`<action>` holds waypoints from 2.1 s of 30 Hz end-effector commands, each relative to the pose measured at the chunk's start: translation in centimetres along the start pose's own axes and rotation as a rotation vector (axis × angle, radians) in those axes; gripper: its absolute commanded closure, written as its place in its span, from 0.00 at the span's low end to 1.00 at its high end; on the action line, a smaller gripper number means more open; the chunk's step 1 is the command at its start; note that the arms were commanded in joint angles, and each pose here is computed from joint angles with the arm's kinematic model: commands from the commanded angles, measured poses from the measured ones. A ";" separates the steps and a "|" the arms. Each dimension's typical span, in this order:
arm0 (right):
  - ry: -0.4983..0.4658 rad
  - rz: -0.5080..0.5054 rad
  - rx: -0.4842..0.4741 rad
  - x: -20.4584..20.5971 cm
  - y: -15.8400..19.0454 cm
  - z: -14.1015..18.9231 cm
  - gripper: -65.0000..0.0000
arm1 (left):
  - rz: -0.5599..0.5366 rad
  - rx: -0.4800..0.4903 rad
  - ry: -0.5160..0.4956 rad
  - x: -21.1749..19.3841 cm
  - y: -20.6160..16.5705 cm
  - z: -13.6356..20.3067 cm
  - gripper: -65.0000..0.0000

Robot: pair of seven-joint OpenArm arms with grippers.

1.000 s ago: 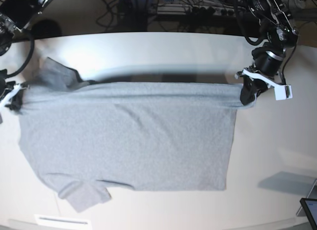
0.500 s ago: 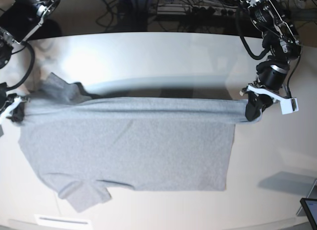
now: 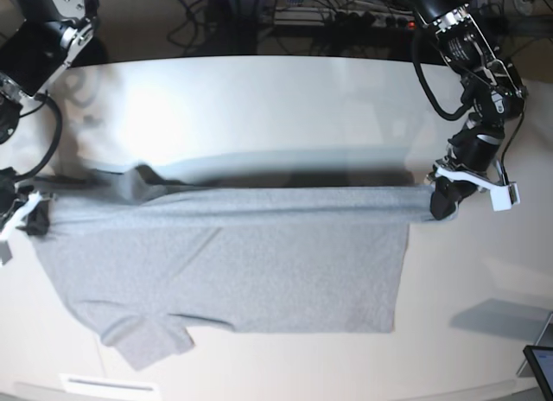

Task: Fold the T-shirt properly
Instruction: 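Lower the held shoulder edges back onto the table with both grippers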

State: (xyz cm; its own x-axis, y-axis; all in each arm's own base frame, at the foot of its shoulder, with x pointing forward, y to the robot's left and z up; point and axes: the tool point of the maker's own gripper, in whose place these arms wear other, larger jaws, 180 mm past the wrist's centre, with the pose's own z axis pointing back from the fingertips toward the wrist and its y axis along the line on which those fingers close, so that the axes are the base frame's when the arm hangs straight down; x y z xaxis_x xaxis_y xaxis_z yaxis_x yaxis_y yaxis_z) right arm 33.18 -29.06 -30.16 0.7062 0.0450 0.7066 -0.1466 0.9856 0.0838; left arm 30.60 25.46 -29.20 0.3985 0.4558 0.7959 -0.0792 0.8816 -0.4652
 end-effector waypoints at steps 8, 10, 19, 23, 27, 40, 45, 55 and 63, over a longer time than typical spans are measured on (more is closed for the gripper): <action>-0.045 0.038 0.016 3.0 0.0 -0.4 1.00 | 0.007 -0.009 -0.044 2.3 0.7 -1.5 1.00; -0.046 0.059 0.038 3.2 0.7 -1.1 1.00 | -0.009 0.018 -0.028 2.0 1.4 -1.8 1.00; -0.040 -0.005 0.111 1.9 1.4 -3.8 1.00 | -0.093 0.044 0.064 0.3 1.0 -4.5 1.00; -0.053 -0.026 0.120 1.8 1.2 -4.2 1.00 | -0.113 0.043 0.087 0.2 0.6 -6.0 1.00; -0.067 -0.030 0.116 2.0 0.9 -4.2 1.00 | -0.165 0.056 0.129 -0.4 0.3 -7.3 1.00; -0.028 -0.020 0.035 1.0 -1.4 -4.9 0.97 | -0.198 0.064 0.129 0.8 0.4 -8.2 1.00; -0.044 -0.012 0.029 1.4 -1.5 -4.6 0.60 | -0.201 0.069 0.143 0.7 0.9 -8.5 0.81; -0.145 0.079 -0.027 4.0 -1.4 -2.0 0.16 | -0.315 -0.005 0.072 2.6 -1.1 -8.3 0.00; -0.156 0.232 -0.084 2.5 0.8 1.5 0.29 | -0.504 0.026 0.000 1.4 -2.5 -3.3 0.30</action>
State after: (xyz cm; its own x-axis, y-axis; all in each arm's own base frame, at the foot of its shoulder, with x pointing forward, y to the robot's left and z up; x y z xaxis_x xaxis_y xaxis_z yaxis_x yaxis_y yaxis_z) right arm 33.02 -28.09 -29.05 0.5928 0.2360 0.7700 -0.2313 0.9657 -0.1179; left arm 33.81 23.28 -29.74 0.4356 -0.0247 0.8998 0.1001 0.9948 -0.0211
